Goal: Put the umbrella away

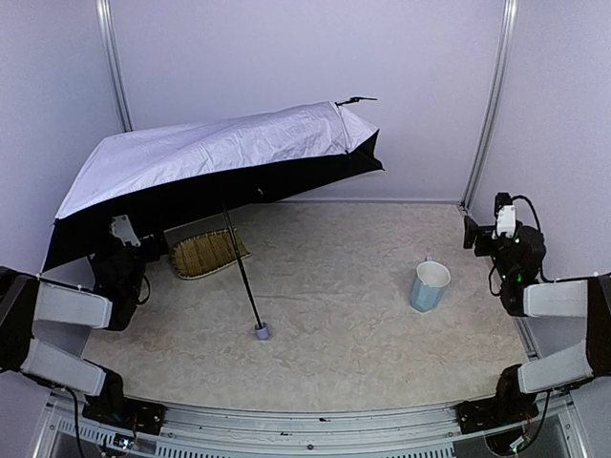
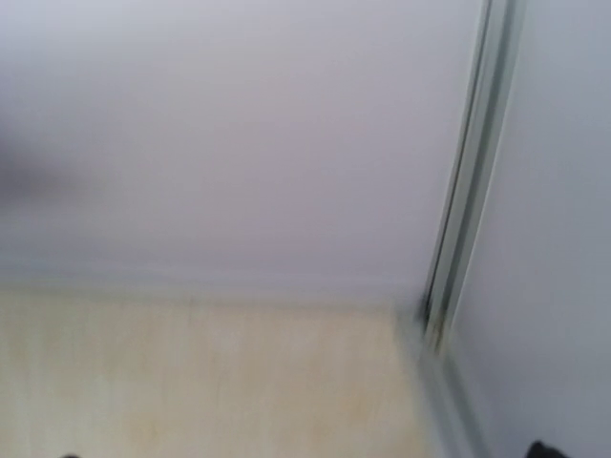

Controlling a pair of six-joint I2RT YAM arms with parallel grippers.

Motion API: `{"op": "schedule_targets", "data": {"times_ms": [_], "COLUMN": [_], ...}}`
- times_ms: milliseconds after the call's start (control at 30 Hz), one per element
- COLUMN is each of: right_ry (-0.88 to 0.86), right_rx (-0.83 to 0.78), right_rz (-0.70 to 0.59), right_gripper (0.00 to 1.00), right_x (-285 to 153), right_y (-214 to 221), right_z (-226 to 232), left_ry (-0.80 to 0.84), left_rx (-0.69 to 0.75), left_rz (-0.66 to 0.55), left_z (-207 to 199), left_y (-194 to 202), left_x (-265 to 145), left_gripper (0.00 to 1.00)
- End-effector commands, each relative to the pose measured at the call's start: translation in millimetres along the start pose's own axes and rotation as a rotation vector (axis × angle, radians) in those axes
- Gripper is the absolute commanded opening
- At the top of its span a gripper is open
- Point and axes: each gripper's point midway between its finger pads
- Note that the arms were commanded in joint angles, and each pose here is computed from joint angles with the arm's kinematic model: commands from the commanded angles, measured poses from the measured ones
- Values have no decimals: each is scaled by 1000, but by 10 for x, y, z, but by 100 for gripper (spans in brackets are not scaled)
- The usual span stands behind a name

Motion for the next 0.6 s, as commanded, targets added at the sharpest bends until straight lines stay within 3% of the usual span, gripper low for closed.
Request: {"op": "schedule_targets", "data": {"times_ms": [0,167,333,467,567], "right_ry": [14,-186,-362,-492,-570], "right_rx": [15,77,181,232,254], "right_rz": [6,-5,57,96,120], "right_gripper": [100,98,92,86,83], "right_x": [-31,-123,-172,-192,-220], "right_y": [-476,-854,-862,-836,-871], "right_z": [-97,212,510,790,1026], "left_ry": [100,466,721,806,892], "left_rx": [20,-99,-326,-291,-343], "left_rz": [27,118,122,194,197], "left_z": [-461,-1296,-1688,-2134,-2386], "left_y": [-222,-220,-91,186,214], "left_x": [-217,-696,-1215,-1210,-1194], "left_gripper": [97,92,90,94,96]}}
Point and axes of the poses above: each gripper's point midway between its finger pads, its own x axis out along the fingers, its own z axis along the line the jaws close on, y = z × x, and after that the axes turned 1 degree about -x, right-handed
